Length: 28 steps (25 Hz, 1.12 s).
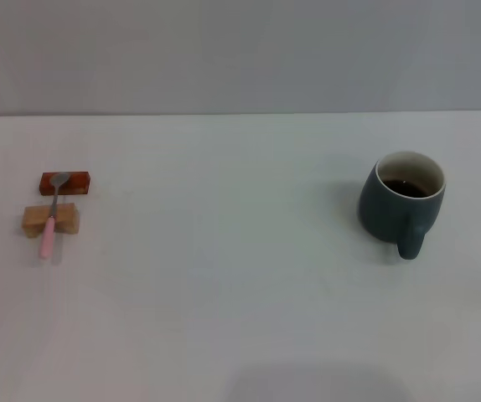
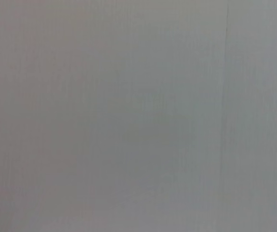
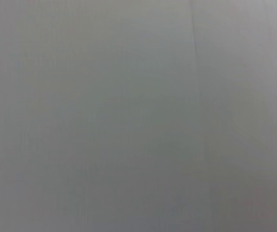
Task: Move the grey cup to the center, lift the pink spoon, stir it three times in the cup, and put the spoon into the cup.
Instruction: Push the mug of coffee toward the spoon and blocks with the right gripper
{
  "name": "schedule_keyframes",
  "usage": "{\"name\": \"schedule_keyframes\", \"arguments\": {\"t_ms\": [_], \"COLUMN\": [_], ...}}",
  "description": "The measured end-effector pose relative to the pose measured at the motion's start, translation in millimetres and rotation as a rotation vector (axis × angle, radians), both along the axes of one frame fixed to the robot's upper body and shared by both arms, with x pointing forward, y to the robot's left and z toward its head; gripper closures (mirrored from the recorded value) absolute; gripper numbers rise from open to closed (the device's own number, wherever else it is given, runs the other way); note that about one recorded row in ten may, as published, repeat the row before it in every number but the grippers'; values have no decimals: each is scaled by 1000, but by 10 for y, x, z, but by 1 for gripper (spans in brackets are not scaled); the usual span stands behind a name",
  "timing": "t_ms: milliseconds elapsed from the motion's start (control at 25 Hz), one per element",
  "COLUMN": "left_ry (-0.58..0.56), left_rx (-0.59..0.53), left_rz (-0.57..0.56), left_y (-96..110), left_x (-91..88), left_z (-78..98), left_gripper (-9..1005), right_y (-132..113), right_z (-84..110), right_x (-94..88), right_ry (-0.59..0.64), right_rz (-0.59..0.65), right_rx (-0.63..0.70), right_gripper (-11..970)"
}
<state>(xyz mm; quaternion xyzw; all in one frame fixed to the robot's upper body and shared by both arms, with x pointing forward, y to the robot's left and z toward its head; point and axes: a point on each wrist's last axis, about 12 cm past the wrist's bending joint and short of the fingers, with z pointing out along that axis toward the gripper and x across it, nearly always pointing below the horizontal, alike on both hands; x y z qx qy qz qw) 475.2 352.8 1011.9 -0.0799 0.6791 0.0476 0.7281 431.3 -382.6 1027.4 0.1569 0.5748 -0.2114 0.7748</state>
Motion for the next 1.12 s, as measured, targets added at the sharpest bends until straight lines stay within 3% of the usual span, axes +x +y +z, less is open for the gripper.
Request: {"name": "schedule_keyframes", "arguments": {"t_ms": [480,1120], "left_ry": [4,2], "left_rx": [-8,-6], "left_rz": [4,2], "left_y": [5,7], "left_x": [-24,-116], "left_z": [-14,-36], "left_gripper": [203,206], "right_y": [3,-14], "right_z": [-48,-82], "right_x": [177,164], "right_ry": [67,92], "right_rz": [26,21], "right_rx": [30,41], "right_gripper": [959,960]}}
